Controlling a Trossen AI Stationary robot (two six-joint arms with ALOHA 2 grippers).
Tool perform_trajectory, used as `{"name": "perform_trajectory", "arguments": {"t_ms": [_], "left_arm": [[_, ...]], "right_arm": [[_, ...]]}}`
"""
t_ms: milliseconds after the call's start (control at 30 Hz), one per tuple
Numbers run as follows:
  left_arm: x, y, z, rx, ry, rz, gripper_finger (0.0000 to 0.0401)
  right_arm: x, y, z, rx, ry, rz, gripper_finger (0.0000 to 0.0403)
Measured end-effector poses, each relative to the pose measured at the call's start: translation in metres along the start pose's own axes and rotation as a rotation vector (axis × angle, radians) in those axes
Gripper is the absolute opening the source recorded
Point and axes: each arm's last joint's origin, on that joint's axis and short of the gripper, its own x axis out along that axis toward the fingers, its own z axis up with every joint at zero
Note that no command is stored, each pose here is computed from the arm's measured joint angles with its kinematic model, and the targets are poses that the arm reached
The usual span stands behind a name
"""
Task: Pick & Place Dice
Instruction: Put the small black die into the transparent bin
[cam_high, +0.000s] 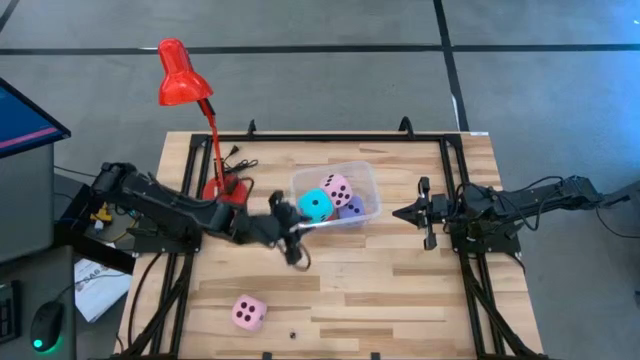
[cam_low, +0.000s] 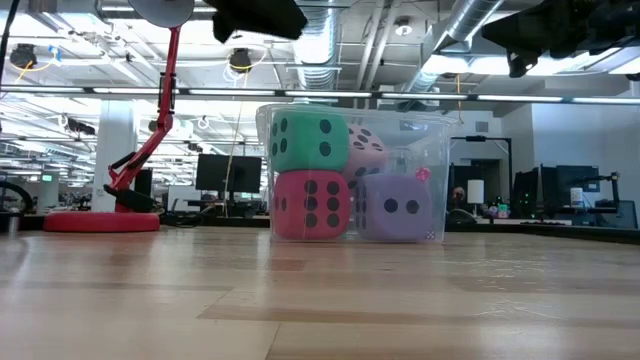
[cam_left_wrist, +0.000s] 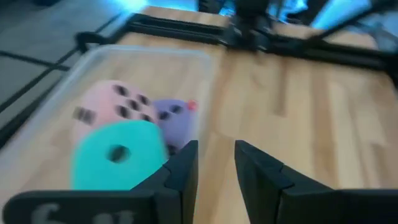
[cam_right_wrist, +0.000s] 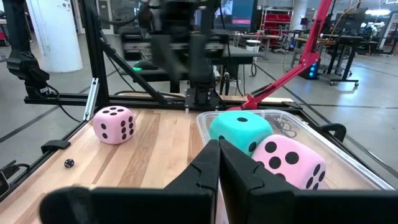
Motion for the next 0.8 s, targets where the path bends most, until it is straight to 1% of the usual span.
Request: {"name": "perform_trajectory", "arguments": {"t_ms": [167, 333, 467, 800], "left_arm": [[-0.02, -0.029, -0.012, 0.113, 0.018, -0.102, 0.0077], [-0.035, -0.046, -0.019, 0.151, 0.014, -0.175, 0.0065], [-0.039, -0.051, -0.021, 0.161, 0.013, -0.195, 0.0058], [-0.038, -0.051, -0.018, 0.142, -0.007, -0.195, 0.0049]], "right_arm": [[0.0, 0.0, 0.0, 0.0, 0.0, 0.0, 0.0005], [0.0, 0.0, 0.0, 0.002, 0.0, 0.0, 0.0005], [0.0, 0.0, 0.0, 0.002, 0.0, 0.0, 0.0005], [0.0, 0.0, 0.0, 0.001, 0.0, 0.0, 0.0005]]}}
